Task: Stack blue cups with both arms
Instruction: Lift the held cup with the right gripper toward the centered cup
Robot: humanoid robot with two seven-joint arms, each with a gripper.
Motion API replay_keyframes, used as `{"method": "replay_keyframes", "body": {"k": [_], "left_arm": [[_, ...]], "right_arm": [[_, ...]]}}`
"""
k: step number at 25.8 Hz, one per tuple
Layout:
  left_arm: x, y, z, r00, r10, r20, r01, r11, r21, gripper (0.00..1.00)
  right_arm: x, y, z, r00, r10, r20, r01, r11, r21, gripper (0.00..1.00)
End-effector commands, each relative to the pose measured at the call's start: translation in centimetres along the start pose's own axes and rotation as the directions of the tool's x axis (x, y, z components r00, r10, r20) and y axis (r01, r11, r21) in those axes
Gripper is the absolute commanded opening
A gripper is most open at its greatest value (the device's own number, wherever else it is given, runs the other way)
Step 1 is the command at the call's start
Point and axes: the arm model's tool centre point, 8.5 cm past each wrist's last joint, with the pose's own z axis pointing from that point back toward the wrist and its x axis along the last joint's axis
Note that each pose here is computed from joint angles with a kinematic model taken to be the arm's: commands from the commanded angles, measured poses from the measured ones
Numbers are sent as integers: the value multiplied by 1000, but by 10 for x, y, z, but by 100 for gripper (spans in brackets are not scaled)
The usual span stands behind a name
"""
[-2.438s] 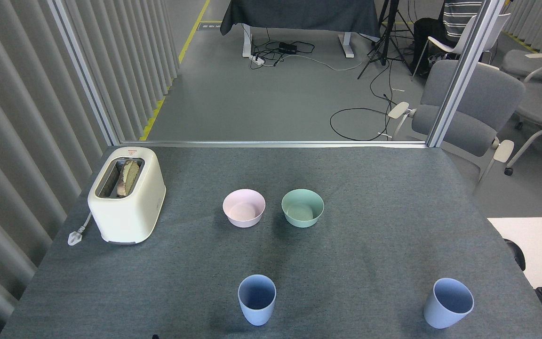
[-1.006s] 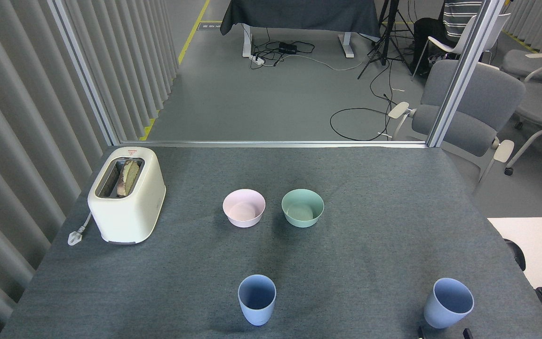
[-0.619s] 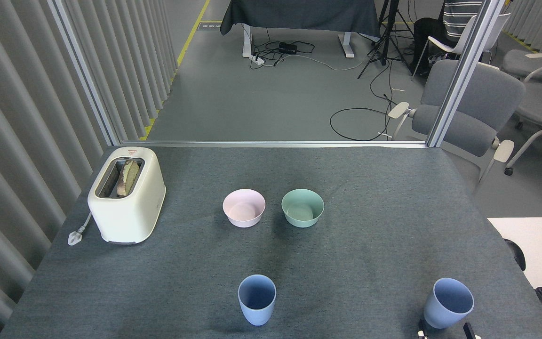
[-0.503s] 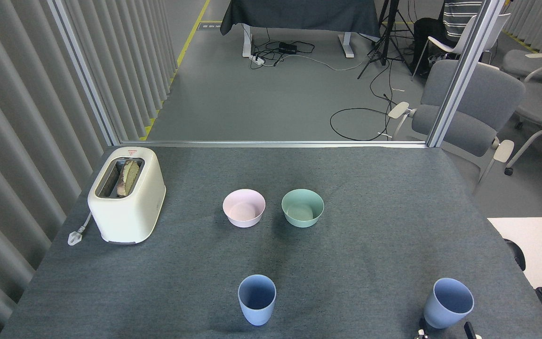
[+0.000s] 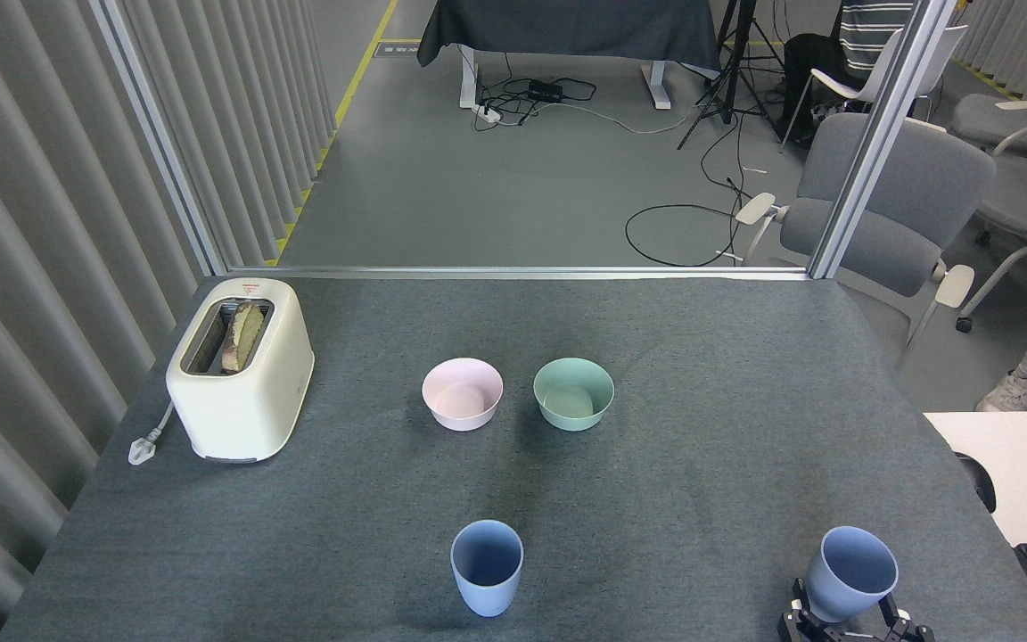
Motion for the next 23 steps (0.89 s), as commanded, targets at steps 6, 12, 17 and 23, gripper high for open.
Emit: {"method": "replay_keyframes", "body": {"k": [6, 12, 17, 23], "left_arm": [[0, 0, 0, 1000, 1, 0, -1, 1000, 1, 100], [0, 0, 0, 1000, -1, 1, 1, 1000, 0, 100], [1, 0, -1, 1000, 1, 1, -1, 1000, 2, 100], [3, 0, -1, 1000, 9, -2, -9, 1000, 3, 100]], "right_arm": [[2, 4, 2, 1000, 4, 2, -4, 1000, 11, 67], [4, -10, -2, 1000, 2, 7, -2, 999, -35, 57], [15, -49, -21, 999, 16, 28, -14, 996, -90, 56], [144, -113, -82, 972, 48, 230, -21, 993, -120, 57]]}}
